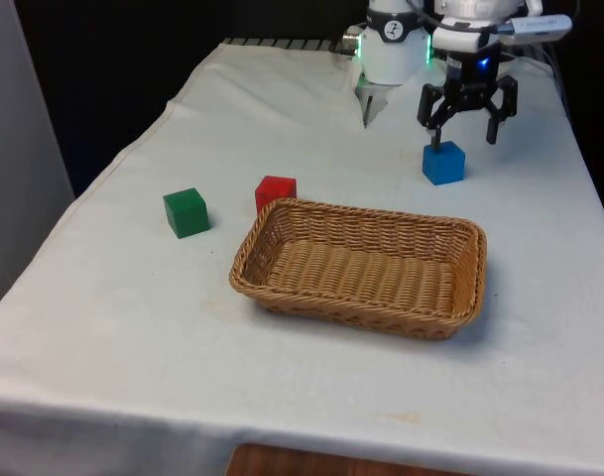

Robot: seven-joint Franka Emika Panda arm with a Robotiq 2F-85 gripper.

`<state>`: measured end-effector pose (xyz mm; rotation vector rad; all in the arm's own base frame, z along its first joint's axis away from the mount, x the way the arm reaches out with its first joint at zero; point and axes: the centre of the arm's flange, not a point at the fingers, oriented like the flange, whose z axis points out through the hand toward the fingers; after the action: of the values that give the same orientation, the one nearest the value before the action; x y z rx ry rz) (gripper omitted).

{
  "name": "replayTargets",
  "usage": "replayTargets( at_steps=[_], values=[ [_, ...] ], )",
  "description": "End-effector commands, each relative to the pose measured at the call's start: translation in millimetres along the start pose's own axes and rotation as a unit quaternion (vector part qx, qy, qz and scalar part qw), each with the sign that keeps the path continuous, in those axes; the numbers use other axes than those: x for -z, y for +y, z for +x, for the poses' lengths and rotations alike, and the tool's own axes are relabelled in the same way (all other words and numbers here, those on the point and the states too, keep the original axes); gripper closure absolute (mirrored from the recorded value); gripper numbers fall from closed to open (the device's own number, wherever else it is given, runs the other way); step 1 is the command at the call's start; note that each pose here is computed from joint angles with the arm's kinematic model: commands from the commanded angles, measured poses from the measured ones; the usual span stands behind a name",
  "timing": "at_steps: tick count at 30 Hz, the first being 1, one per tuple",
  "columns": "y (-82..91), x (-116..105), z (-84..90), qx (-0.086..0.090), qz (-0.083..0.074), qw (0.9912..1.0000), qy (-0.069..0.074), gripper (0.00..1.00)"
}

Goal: Pick up the blue cube and place it into the basket.

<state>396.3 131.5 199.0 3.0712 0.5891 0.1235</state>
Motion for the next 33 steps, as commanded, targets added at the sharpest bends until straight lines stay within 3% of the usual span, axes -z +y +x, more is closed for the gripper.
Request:
replayTargets(
  at_steps=[1, 3, 4, 11, 12, 14, 21, 33],
  values=[
    [4.7, 4, -0.4, 0.004, -0.009, 0.99993, 0.007, 0.00],
    [0.8, -3, -0.7, 0.005, 0.000, 0.99999, 0.000, 0.00],
    [6.8, 2, -1.8, 0.009, -0.009, 0.99989, 0.007, 0.00],
    [20.1, -3, -8.2, 0.016, -0.015, 0.99976, 0.005, 0.00],
    [17.2, -7, -7.1, 0.015, -0.009, 0.99985, -0.002, 0.00],
    [21.1, -4, -8.8, 0.016, -0.015, 0.99975, 0.005, 0.00],
    [18.3, -7, -7.7, 0.016, -0.010, 0.99982, -0.002, 0.00],
    [8.7, 0, -6.3, 0.010, -0.013, 0.99986, 0.002, 0.00]
  ],
)
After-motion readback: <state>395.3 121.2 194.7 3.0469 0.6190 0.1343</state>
